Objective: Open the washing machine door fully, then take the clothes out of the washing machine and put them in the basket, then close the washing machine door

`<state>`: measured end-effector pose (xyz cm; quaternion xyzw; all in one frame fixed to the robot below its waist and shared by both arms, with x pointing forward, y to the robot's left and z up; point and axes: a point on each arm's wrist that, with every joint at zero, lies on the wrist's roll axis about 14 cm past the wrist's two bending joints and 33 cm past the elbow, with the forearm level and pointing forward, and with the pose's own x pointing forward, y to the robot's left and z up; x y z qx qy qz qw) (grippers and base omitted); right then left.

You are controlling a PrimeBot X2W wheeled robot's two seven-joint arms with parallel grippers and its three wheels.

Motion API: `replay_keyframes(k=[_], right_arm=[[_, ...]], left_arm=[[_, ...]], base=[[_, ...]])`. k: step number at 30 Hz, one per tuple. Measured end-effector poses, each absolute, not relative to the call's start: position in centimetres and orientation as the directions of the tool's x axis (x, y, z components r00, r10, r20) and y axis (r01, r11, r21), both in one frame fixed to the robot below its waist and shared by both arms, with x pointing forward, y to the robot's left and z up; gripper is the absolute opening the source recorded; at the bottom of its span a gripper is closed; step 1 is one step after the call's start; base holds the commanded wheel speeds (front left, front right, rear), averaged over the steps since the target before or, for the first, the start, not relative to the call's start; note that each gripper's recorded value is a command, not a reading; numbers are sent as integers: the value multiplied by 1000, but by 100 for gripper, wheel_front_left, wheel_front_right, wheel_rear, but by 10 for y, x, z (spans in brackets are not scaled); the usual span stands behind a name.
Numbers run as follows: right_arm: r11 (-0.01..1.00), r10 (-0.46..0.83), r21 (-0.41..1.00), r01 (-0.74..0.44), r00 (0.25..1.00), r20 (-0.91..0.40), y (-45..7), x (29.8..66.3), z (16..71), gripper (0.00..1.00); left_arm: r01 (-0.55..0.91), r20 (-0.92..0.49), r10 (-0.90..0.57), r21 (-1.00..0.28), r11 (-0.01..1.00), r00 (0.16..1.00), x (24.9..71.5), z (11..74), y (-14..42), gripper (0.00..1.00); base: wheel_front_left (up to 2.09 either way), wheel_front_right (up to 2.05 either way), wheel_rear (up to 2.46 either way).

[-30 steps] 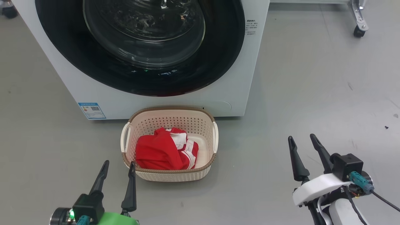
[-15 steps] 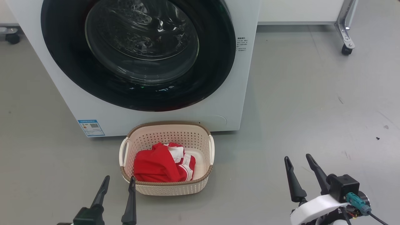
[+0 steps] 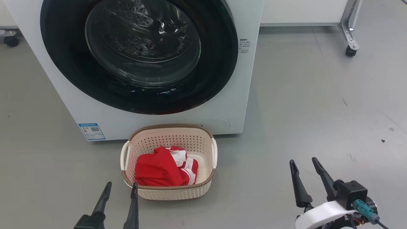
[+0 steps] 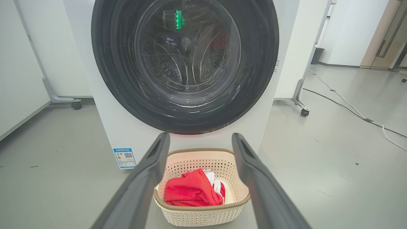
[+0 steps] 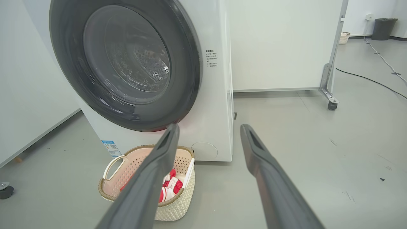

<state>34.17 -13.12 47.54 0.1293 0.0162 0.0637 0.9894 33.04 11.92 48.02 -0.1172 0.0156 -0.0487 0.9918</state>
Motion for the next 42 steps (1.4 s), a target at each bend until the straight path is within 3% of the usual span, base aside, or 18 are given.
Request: replay_keyframes(k=[30,31,42], right_arm=[[955,136,268,-125,990,-23,-126,336,473,100],[955,136,268,-125,990,-23,-126,336,474,0],[943,132,317,-96,987,-93,-123,326,452,0]], left_arm=[[96,-14,-102,-238,966,995,332,483,118,100],[97,-14,-103,-239,966,995,332,483,118,0],[75,-85,-103,-285,956,991,323,462,116,0]], base=[[0,0,0],[0,0,0],[0,0,0]])
